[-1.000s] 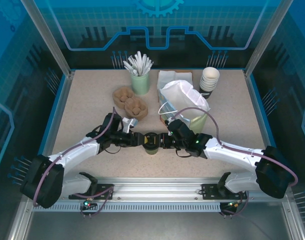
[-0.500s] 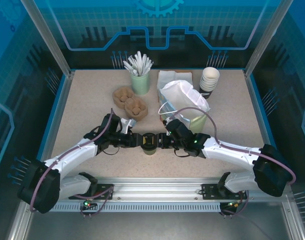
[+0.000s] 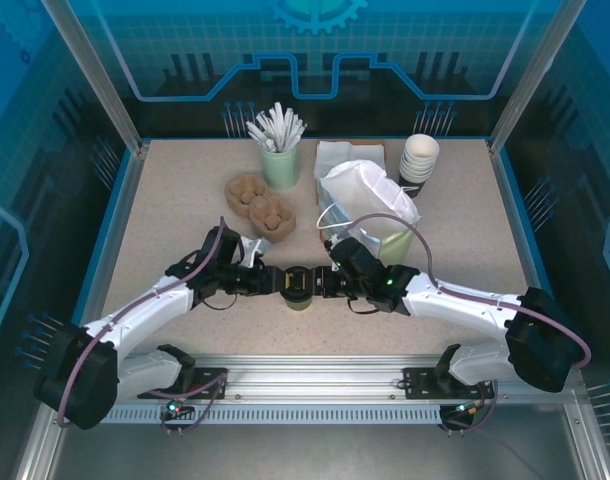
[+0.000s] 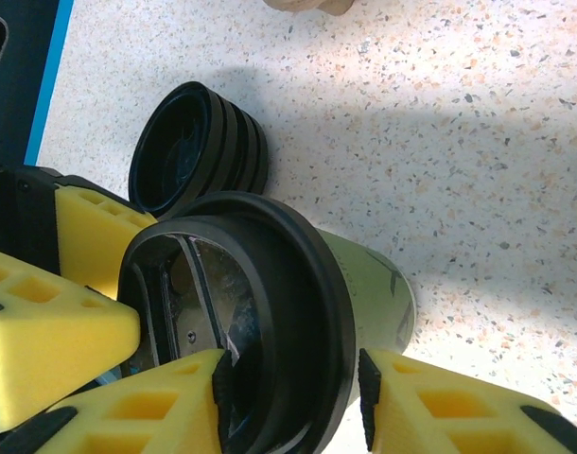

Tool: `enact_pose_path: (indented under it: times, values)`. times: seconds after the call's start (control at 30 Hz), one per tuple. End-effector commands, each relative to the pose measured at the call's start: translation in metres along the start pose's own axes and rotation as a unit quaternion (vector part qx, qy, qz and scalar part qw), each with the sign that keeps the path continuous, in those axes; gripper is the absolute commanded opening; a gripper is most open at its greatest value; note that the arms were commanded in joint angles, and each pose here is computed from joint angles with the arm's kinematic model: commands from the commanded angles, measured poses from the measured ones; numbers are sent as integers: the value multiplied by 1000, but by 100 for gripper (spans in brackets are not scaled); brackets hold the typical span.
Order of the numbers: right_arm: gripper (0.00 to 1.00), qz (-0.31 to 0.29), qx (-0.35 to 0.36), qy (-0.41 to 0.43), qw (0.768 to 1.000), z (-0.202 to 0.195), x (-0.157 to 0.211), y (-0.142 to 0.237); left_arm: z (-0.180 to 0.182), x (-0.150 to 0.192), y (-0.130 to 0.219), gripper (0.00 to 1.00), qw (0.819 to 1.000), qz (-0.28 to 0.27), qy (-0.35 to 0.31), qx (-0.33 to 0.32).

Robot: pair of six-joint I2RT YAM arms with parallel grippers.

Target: Pack the takeout coffee

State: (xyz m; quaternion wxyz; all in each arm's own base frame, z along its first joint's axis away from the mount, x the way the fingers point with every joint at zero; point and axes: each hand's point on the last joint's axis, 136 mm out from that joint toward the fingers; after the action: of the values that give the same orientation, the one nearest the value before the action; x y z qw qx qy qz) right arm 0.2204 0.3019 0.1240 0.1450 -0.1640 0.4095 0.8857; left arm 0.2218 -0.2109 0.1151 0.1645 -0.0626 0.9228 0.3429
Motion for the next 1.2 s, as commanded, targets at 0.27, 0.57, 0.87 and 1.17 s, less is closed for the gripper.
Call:
enact_pose_path:
  times: [0.27, 0.57, 0.87, 1.17]
  values:
    - [49, 22, 21, 15, 999, 0, 5, 15, -20, -20, 20, 60, 999, -27, -24, -11]
    - [52, 12, 7, 28, 1000, 14, -6, 34, -23, -38, 38, 61, 996, -63, -30, -48]
    - [54, 5, -29, 53, 998, 39, -16, 68, -12, -71, 66, 63, 984, -134, 9, -117]
    - [55, 3, -60, 79, 995, 56, -21, 118, 9, -105, 98, 66, 955, -227, 49, -183]
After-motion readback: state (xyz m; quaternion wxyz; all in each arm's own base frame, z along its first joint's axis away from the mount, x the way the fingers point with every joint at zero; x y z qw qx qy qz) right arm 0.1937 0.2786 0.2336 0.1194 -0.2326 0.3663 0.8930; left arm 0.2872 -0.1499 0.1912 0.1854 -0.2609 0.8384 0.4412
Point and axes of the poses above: each hand's point on the last joint's axis, 136 mm out from that joint toward the fingers, its own y axis back along the fingers, its own z axis along the line the jaws close on, x = y × z, and after that the axes turned 5 degrees about -y, right-handed
